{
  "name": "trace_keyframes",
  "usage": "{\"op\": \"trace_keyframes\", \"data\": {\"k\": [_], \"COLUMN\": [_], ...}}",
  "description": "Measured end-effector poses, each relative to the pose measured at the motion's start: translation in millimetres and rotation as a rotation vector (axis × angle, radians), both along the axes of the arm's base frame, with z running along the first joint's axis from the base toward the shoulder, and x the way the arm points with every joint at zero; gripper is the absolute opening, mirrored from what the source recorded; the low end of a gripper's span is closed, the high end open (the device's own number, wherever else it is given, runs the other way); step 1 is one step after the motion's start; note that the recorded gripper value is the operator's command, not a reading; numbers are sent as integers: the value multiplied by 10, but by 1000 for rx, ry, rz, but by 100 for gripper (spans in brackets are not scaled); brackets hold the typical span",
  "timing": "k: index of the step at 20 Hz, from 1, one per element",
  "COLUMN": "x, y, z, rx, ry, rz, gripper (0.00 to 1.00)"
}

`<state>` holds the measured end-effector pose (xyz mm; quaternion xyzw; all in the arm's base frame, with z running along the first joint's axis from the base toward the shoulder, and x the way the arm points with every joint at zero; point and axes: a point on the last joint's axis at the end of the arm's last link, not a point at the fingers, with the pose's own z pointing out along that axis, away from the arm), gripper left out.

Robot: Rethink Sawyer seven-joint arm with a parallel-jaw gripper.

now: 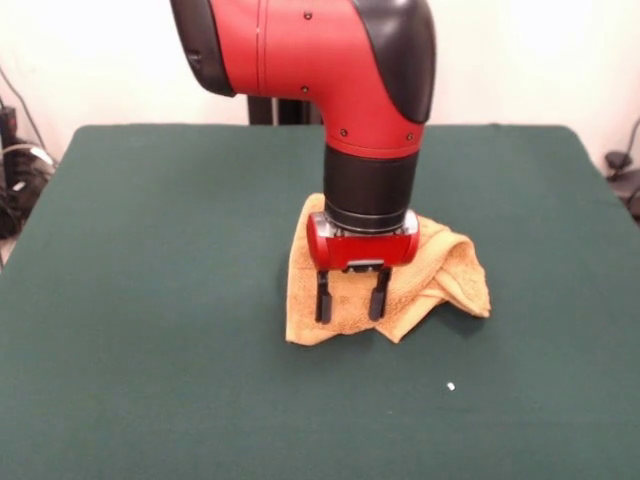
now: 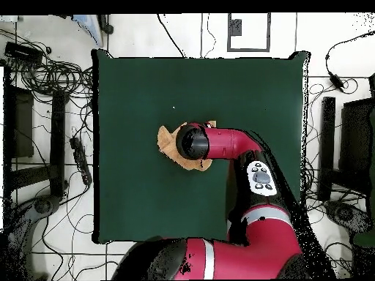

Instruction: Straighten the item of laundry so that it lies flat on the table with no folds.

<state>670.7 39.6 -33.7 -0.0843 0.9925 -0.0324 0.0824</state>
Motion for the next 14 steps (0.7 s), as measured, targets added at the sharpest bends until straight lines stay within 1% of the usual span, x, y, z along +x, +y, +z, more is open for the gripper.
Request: {"op": "trace_keyframes", "data": {"k": [4,5,14], "x": [-1,-1,-26], "y": [2,5,104], "z": [-1,-2,-12], "rx": [0,0,-6], "ry": [0,0,4], "rz": [0,0,18], "gripper": [100,0,0]}}
